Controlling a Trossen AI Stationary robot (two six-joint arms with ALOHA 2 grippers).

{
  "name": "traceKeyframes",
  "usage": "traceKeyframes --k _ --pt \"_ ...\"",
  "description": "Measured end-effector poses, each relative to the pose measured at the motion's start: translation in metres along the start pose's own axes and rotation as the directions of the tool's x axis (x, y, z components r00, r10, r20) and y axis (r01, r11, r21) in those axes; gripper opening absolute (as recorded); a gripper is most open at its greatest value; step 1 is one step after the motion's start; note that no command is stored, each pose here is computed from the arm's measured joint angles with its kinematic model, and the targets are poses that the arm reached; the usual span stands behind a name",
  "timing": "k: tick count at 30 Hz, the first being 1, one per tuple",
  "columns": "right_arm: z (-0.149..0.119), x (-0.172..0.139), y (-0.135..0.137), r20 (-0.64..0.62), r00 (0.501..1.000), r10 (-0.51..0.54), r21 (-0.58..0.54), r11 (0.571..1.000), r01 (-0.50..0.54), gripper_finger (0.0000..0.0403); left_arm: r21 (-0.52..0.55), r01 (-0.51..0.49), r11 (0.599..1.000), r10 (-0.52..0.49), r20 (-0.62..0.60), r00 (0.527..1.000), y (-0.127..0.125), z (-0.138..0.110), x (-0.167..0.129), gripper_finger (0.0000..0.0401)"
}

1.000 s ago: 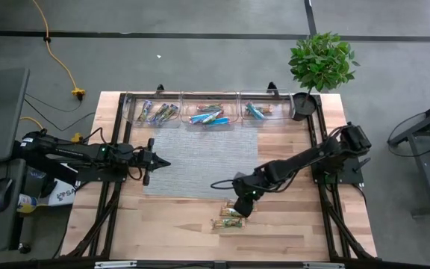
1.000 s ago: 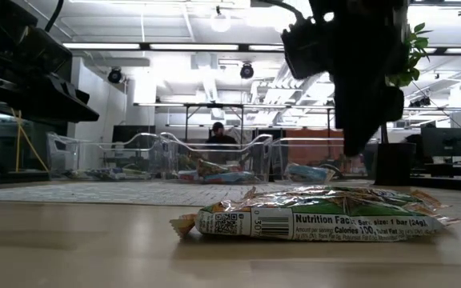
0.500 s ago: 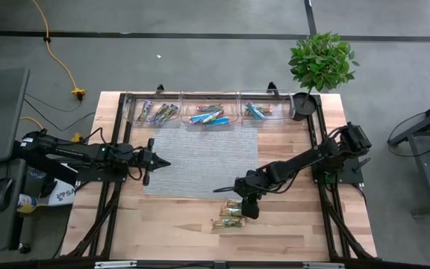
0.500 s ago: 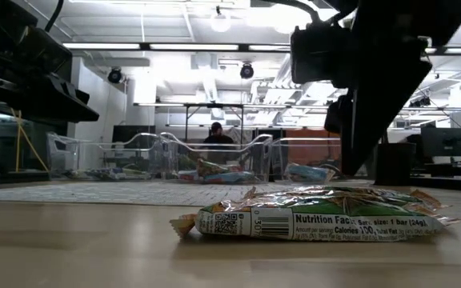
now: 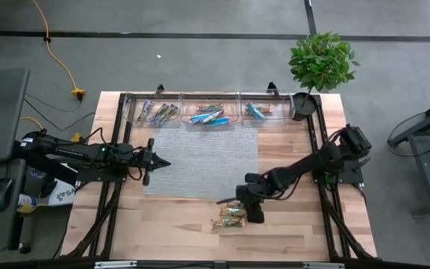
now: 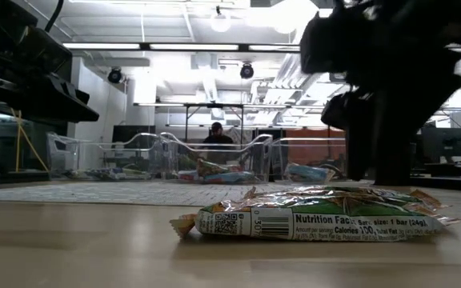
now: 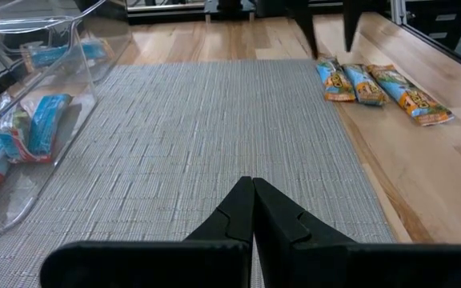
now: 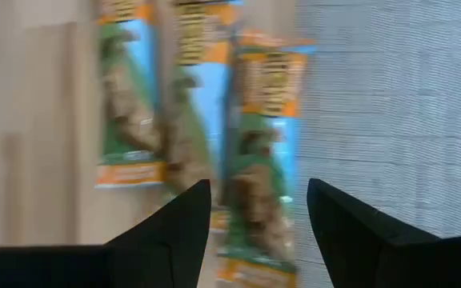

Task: Pick and place Granola Bars by type
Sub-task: Put the yellow granola bar into the right transparent bin

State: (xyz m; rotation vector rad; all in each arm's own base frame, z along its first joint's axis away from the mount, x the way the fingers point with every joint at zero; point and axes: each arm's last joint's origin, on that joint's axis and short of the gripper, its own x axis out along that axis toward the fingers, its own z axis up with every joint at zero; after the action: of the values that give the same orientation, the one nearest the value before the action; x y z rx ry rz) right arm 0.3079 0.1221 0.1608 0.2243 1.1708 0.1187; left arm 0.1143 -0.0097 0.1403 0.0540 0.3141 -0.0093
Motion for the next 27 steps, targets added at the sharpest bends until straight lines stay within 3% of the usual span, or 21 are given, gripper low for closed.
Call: traceKeyframes --k 7,21,27 --pt "-0.012 0.009 0.015 -0.010 0.998 -0.064 -0.063 0.996 0.063 0.0193 0.000 0.000 1.000 0.000 0.000 1.000 0.000 0.000 0.000 0.0000" --pt "-0.015 0.025 0.011 -0.025 0.990 -0.142 0.031 0.989 0.143 0.0192 0.000 0.000 1.000 0.000 0.000 1.000 0.000 0.000 0.000 0.0000" --pt "-0.015 0.025 0.010 -0.009 0.984 -0.177 0.101 0.979 0.177 0.0158 0.000 0.000 1.000 0.000 0.001 1.000 0.000 0.000 0.000 0.0000"
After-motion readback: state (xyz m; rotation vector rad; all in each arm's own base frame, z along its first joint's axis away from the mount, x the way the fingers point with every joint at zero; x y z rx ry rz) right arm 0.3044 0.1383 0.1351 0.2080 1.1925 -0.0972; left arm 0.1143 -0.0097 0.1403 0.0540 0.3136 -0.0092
